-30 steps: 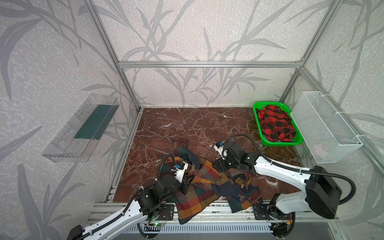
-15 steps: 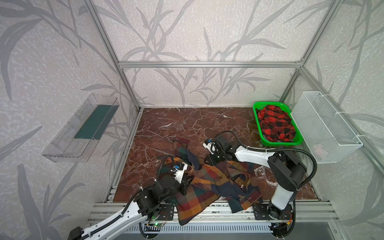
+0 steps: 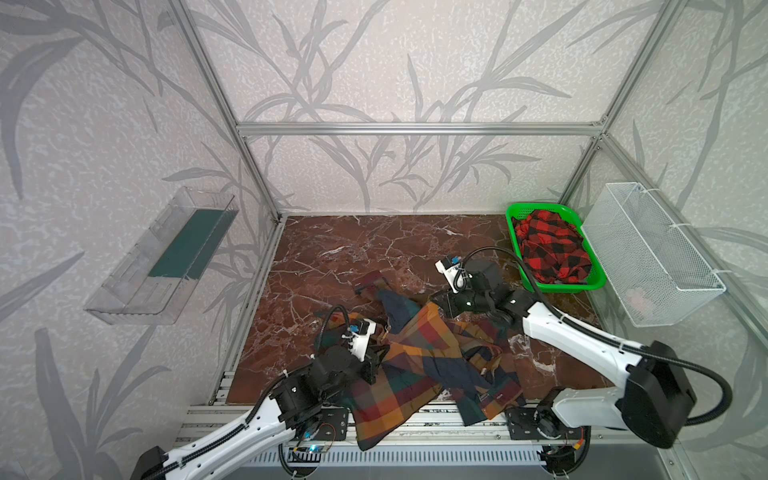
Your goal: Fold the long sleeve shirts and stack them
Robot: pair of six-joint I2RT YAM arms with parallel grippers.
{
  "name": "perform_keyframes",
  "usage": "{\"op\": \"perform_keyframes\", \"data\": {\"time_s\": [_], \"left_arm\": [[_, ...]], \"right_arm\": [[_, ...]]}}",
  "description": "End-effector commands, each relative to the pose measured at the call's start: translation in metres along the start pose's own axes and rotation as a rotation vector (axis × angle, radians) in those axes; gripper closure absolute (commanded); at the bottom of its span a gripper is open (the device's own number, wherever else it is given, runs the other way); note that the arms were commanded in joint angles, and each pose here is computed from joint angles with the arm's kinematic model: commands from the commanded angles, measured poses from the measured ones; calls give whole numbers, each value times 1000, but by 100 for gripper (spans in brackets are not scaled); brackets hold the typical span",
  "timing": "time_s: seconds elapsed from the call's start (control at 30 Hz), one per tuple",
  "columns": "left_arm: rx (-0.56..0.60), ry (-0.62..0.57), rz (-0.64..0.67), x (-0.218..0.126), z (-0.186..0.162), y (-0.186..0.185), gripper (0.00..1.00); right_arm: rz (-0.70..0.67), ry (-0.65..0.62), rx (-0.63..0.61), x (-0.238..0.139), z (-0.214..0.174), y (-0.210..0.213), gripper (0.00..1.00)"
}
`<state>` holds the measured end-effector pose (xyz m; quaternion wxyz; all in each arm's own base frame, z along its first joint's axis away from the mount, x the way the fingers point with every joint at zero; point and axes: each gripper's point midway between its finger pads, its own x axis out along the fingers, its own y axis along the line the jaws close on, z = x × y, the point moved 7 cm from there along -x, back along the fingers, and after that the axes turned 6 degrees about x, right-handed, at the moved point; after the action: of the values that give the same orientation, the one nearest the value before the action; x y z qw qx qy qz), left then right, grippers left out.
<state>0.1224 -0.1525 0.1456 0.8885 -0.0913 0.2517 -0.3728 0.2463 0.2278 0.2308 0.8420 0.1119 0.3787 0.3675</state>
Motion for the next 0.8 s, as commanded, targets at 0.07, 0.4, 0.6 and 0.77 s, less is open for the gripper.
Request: {"op": "perform_keyframes", "data": {"time_s": [0.07, 0.4, 0.6, 0.77], "left_arm": [[-3, 82, 33, 12, -1, 0, 100], [-28, 96, 86, 18, -1, 4, 94], [-30, 154, 82, 25, -6, 2, 91], [-33, 203, 89, 27, -13, 3, 92]], "right_arm": [[-230, -202, -67, -53, 19, -16, 100], [-503, -334, 26, -104, -11, -44, 100], [-347, 27, 120, -31, -44, -49, 96], [-223, 179, 188, 1, -55, -39, 71]]}}
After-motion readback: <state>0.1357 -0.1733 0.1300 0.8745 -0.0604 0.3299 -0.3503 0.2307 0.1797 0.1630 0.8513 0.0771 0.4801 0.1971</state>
